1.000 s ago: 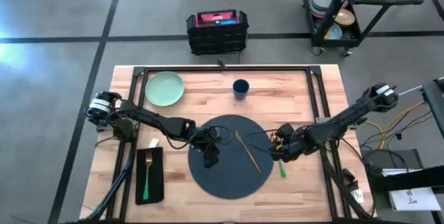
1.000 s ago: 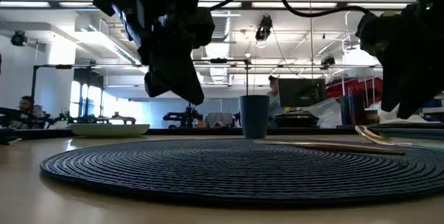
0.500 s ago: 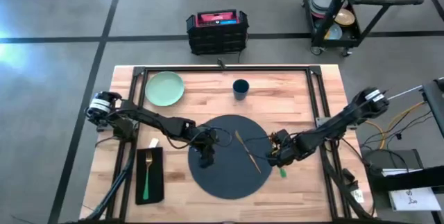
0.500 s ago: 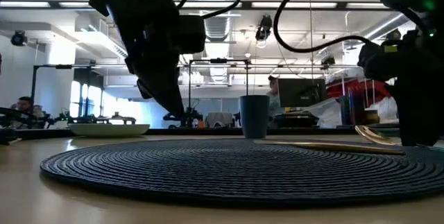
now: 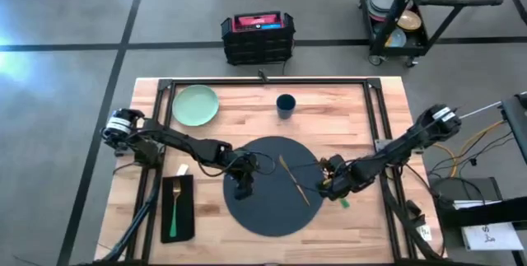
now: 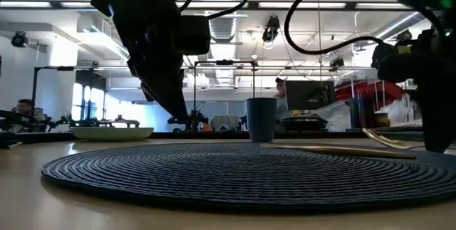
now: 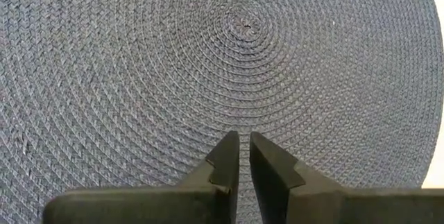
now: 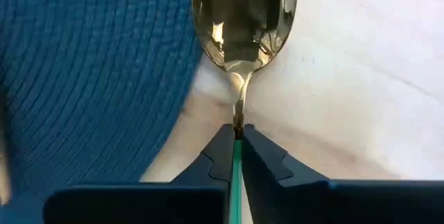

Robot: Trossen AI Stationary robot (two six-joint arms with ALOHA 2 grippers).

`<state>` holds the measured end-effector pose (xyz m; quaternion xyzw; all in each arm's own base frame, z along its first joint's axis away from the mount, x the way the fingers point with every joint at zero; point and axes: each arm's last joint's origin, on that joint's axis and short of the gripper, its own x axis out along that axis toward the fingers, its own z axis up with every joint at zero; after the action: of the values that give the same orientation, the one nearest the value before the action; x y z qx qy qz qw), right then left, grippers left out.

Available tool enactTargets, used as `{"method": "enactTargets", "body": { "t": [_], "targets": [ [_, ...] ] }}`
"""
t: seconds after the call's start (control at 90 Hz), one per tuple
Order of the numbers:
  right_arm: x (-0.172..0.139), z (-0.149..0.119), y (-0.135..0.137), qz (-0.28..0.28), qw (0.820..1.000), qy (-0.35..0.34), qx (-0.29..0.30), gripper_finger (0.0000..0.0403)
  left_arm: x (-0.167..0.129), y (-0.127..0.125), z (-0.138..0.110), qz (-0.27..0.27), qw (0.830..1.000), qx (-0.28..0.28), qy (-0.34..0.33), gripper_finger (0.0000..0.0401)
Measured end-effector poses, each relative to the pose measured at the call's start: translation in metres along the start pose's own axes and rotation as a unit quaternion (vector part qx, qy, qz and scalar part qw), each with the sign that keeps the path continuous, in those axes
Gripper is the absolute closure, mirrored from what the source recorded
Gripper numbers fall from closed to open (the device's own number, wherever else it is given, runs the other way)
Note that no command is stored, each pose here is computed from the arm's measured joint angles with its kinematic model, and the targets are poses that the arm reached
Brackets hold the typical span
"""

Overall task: Set table place
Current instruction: Put the green spoon on the black placemat to the right of the gold knife

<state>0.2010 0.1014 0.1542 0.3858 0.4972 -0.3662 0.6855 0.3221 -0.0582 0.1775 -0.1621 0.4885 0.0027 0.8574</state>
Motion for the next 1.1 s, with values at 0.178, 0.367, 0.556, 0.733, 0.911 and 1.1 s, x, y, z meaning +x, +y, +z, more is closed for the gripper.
{"method": "enactTargets", "body": {
  "t": [0.178,0.367,0.556,0.733,0.911,1.1],
  "targets": [
    [-0.021,0.013,0.015,0.034,0.998,-0.037,-0.037,0.0402,0.000,0.000,0.000,0.000,1.000,0.004,0.000,0.0381],
    [-0.008,0.036,0.023,0.029,0.997,-0.055,-0.050,0.0402,0.000,0.000,0.000,0.000,1.000,0.004,-0.001,0.0381],
    [0.008,0.058,0.033,0.055,0.995,-0.056,-0.064,0.0402,0.000,0.000,0.000,0.000,1.000,0.006,-0.001,0.0381],
    [0.024,0.060,0.039,0.057,0.995,-0.042,-0.077,0.0403,0.000,0.000,0.000,0.000,1.000,0.005,-0.001,0.0381],
    [0.033,0.058,0.044,0.066,0.994,-0.032,-0.081,0.0403,0.000,0.000,0.000,0.000,1.000,0.004,-0.001,0.0381],
    [0.032,0.062,0.047,0.086,0.993,-0.039,-0.072,0.0403,0.000,0.000,0.000,0.000,1.000,0.004,-0.001,0.0381]
  ]
}}
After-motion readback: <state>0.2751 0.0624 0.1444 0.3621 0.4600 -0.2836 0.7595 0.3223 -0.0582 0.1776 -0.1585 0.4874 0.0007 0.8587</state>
